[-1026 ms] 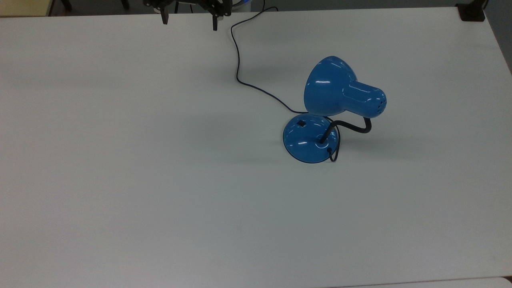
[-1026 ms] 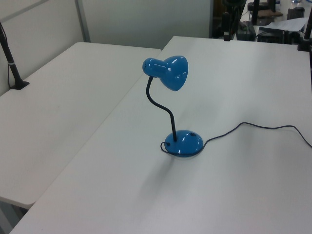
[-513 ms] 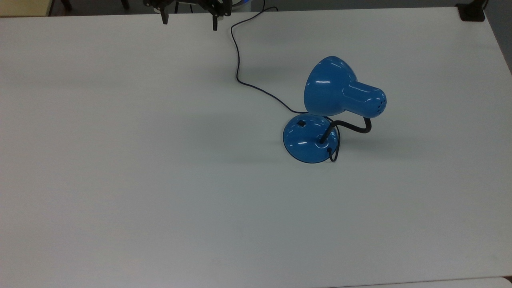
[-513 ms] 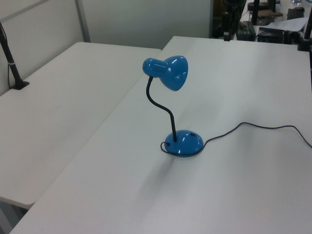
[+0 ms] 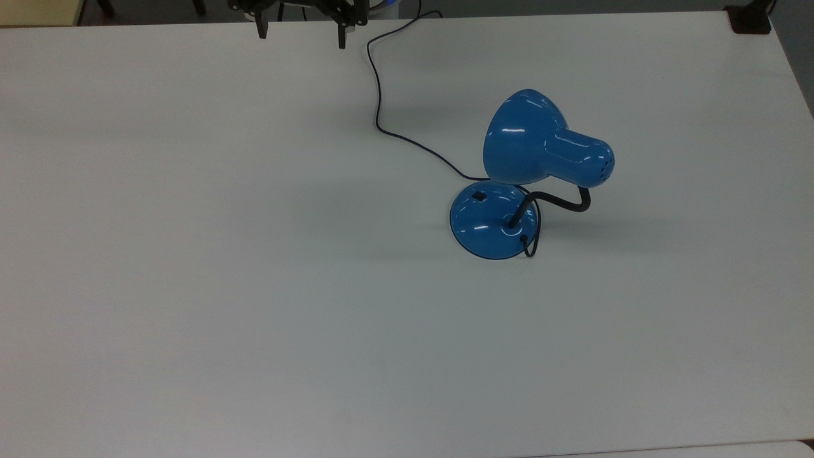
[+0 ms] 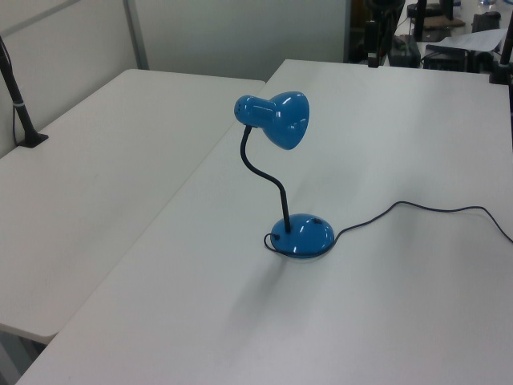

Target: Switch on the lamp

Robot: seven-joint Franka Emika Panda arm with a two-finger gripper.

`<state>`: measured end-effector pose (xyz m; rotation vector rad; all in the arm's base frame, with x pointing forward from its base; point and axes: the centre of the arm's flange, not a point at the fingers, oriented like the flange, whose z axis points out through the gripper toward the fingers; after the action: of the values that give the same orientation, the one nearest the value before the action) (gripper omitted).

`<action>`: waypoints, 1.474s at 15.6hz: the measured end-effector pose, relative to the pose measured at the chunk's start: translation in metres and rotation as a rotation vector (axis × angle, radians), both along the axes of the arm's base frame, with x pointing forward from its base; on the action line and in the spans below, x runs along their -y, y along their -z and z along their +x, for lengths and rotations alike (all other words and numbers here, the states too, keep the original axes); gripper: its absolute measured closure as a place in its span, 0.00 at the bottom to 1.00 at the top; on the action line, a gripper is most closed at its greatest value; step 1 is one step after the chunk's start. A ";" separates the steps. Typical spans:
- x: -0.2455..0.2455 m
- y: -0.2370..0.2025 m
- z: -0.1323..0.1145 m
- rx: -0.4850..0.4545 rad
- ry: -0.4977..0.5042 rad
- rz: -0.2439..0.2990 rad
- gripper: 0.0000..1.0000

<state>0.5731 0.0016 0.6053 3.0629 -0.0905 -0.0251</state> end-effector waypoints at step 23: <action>-0.029 0.020 0.003 -0.042 -0.109 0.002 0.99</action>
<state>0.5766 0.0310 0.5855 3.0624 0.0787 -0.0823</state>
